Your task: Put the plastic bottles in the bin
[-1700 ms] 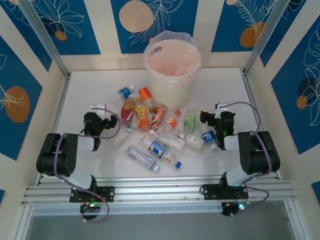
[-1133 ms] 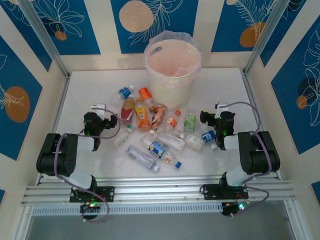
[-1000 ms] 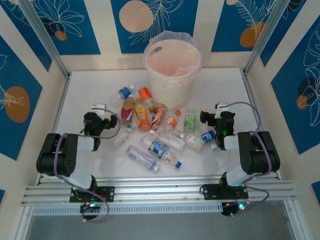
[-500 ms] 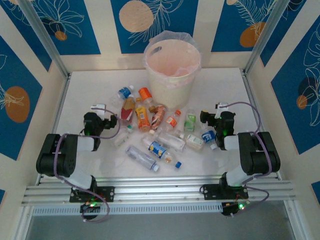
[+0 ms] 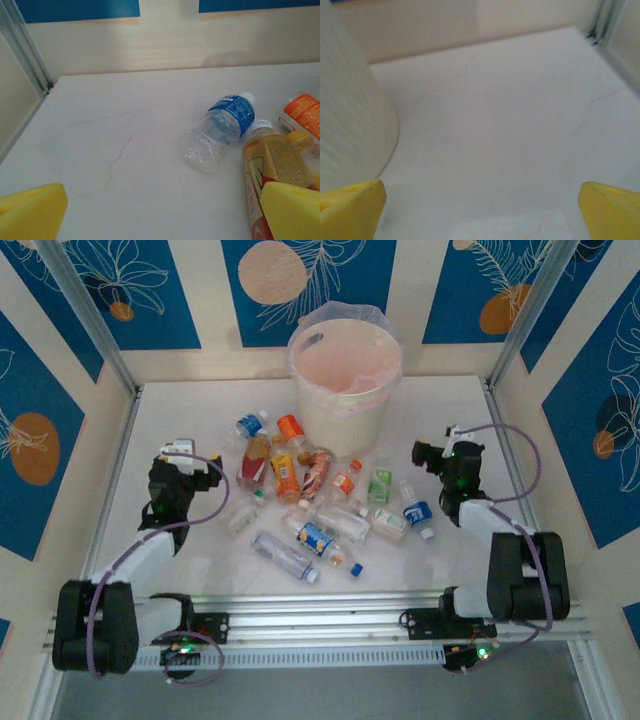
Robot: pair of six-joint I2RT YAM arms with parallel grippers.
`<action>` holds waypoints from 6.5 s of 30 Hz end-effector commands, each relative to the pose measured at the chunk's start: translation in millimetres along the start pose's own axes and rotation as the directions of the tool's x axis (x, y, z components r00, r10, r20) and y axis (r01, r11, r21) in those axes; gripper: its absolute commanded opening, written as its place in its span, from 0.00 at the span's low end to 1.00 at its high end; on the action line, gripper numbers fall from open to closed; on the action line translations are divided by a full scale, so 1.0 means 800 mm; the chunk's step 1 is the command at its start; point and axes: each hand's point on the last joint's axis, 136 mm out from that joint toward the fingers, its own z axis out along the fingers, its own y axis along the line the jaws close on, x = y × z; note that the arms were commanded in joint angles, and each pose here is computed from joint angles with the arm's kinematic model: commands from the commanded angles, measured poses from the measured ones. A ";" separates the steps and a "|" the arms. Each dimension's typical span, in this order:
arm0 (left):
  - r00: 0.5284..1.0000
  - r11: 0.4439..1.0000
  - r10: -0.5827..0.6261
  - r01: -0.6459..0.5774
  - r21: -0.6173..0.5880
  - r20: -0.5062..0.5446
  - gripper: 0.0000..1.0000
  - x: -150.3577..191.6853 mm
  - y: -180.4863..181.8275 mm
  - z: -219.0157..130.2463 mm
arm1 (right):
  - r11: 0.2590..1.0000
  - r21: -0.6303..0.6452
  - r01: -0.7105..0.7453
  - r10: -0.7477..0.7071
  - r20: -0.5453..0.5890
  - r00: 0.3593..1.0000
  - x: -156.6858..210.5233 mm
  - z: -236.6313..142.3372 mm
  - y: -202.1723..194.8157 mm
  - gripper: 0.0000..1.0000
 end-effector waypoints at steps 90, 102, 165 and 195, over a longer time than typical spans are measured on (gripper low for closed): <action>0.939 0.939 -0.311 0.327 0.102 -0.149 1.00 -0.057 -0.027 -0.060 | 0.998 0.049 0.027 -0.011 -0.302 0.953 -0.159 -0.104 0.132 0.48; 0.935 0.927 -0.320 0.343 0.153 -0.155 1.00 -0.062 -0.039 -0.062 | 0.964 -0.230 0.130 -0.112 0.091 0.990 -0.287 -0.156 0.281 0.48; 0.911 0.906 -0.341 0.385 0.178 -0.233 1.00 -0.052 -0.052 -0.065 | 0.933 -0.231 0.275 -0.267 0.064 0.961 -0.283 0.078 0.356 0.99; 0.891 0.922 -0.252 0.339 0.185 -0.379 0.99 -0.025 -0.079 -0.049 | 0.945 -0.184 0.271 -0.239 0.175 0.955 -0.388 -0.043 0.260 0.99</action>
